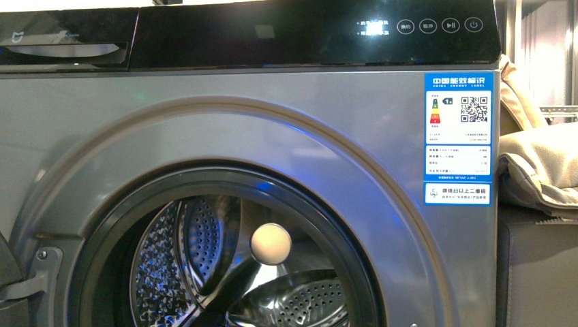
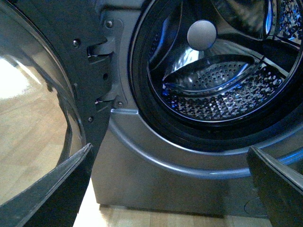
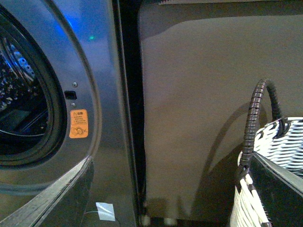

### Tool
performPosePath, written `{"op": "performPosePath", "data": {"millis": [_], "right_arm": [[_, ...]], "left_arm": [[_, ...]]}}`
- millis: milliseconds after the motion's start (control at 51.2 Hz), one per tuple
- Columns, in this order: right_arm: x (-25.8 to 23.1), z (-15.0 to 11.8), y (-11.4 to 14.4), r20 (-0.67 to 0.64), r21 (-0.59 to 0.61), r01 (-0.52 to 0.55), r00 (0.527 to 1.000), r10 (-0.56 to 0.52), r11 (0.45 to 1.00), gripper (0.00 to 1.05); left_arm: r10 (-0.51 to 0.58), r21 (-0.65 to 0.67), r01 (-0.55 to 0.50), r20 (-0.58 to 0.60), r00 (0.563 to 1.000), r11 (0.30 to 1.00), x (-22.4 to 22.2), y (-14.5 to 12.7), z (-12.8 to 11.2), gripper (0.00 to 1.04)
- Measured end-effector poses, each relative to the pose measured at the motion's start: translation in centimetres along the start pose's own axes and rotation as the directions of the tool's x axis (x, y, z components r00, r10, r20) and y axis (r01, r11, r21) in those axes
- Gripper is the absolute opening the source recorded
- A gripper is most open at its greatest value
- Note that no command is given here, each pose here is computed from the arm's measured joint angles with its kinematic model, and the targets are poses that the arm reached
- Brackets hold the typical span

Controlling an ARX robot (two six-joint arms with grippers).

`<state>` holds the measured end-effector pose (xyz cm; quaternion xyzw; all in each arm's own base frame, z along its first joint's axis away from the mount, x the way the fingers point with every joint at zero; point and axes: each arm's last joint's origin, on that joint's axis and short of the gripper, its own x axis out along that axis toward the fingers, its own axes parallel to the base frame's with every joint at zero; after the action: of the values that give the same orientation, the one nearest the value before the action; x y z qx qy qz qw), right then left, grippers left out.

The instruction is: Put clothes into washing machine

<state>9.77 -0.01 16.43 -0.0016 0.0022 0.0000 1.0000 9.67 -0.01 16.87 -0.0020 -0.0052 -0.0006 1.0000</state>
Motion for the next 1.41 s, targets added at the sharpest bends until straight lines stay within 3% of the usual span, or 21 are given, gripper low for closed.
{"op": "performPosePath", "data": {"millis": [527,606,684,860,1153,1407], "right_arm": [[0.0,0.0,0.0,0.0,0.0,0.0,1.0,0.0,1.0,0.97],[0.0,0.2,-0.1,0.018,-0.011,-0.042,0.999,0.042,0.999,0.97],[0.1,0.4,-0.6,0.035,-0.02,-0.082,0.996,0.083,0.996,0.97],[0.2,1.3,-2.8,0.057,-0.032,-0.055,0.997,0.057,0.998,0.97],[0.5,4.4,-5.2,0.14,-0.064,-0.021,0.99,0.03,0.998,0.97],[1.8,9.7,-10.1,0.204,-0.052,0.031,0.979,-0.02,0.998,0.97]], "left_arm": [[0.0,0.0,0.0,0.0,1.0,1.0,0.0,0.0,0.0,0.98],[0.0,0.0,0.0,0.0,1.0,1.0,0.0,0.0,0.0,0.98],[0.0,0.0,0.0,0.0,1.0,1.0,0.0,0.0,0.0,0.98],[0.0,0.0,0.0,0.0,1.0,1.0,0.0,0.0,0.0,0.98],[0.0,0.0,0.0,0.0,1.0,1.0,0.0,0.0,0.0,0.98],[0.0,0.0,0.0,0.0,1.0,1.0,0.0,0.0,0.0,0.98]]}}
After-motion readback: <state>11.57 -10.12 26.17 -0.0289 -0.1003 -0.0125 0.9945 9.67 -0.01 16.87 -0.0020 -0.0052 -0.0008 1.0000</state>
